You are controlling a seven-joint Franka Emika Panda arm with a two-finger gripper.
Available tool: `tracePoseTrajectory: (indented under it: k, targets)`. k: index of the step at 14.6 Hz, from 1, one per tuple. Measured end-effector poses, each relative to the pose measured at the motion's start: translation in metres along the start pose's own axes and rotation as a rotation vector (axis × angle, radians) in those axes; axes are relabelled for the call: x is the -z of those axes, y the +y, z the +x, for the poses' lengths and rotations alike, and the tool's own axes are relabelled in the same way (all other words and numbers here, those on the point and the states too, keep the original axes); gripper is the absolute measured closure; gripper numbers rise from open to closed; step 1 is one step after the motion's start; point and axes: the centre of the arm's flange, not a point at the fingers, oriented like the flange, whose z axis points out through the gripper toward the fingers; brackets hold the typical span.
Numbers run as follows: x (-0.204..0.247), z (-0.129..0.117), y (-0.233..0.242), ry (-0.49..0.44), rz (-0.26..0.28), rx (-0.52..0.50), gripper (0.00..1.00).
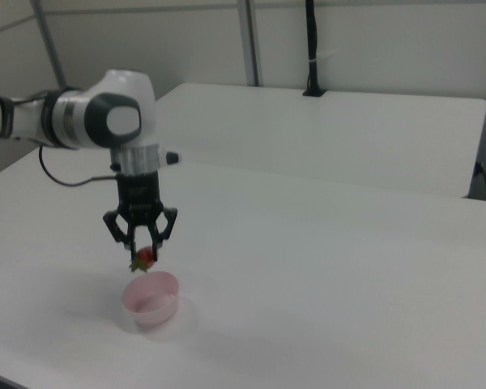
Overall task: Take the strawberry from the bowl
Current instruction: 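Lift the strawberry out of the bowl and carry it aside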
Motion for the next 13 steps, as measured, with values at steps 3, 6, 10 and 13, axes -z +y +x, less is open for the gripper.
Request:
tracePoseTrajectory:
  k: [3,6,10,13]
  targets:
    - [0.021,-0.038,0.054,0.067,-0.008,-0.066,0.61]
    - [-0.002,-0.091,0.141,0.135,-0.07,-0.147,0.61]
    - [-0.08,-0.119,0.216,0.074,-0.11,-0.201,0.61]
    - [-0.139,-0.107,0.242,0.016,-0.133,-0.203,0.6]
